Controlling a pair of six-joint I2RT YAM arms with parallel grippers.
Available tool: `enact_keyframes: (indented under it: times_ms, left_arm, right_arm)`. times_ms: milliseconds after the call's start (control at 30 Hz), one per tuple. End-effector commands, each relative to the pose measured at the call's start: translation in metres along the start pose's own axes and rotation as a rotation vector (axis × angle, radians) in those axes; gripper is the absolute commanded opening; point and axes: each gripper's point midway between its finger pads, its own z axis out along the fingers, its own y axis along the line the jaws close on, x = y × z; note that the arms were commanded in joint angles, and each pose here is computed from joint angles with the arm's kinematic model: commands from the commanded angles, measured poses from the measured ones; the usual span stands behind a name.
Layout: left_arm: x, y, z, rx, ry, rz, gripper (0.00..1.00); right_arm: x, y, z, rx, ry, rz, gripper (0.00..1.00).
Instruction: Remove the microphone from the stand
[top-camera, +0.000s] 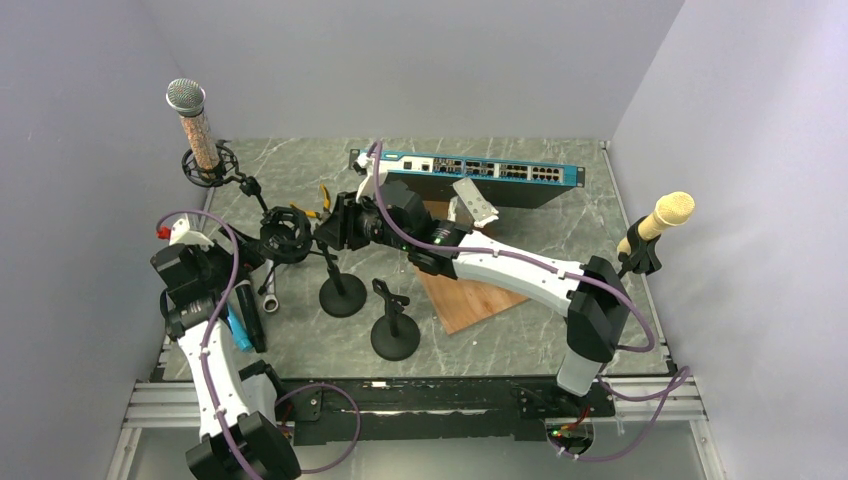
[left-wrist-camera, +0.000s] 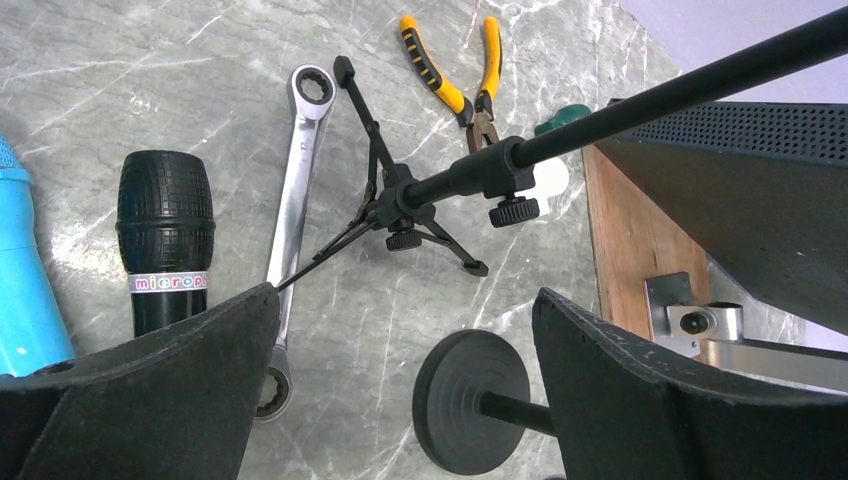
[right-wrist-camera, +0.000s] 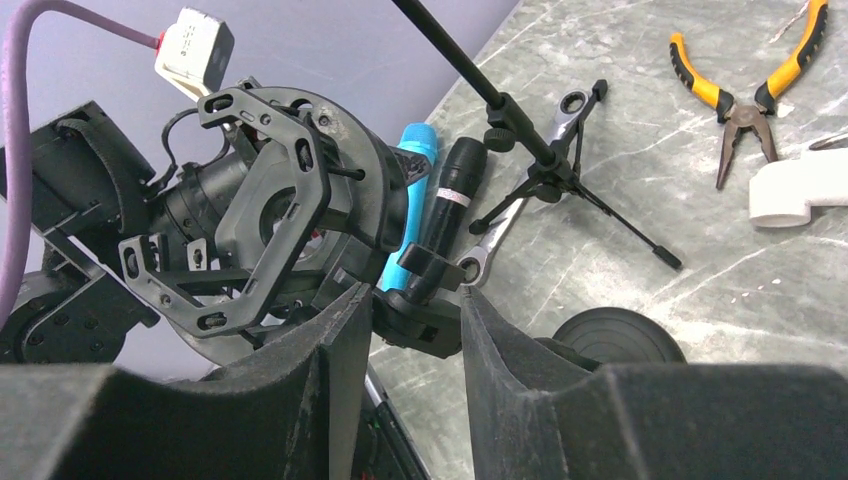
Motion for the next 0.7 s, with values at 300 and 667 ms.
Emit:
enact_keyframes:
  times_ms: [300, 667]
  left_arm:
    - [-0.017, 0.000, -0.006, -0.032, -0.081, 0.038, 0.99]
    - [-0.033, 0.009, -0.017, -0.135, -0.121, 0.070, 0.99]
  right_arm:
    - [0.071, -0.050, -0.008, 0.176, 0.146, -0.110, 0.39]
    - [0.097, -0.077, -0.009, 0.230, 0.178, -0.136, 0.39]
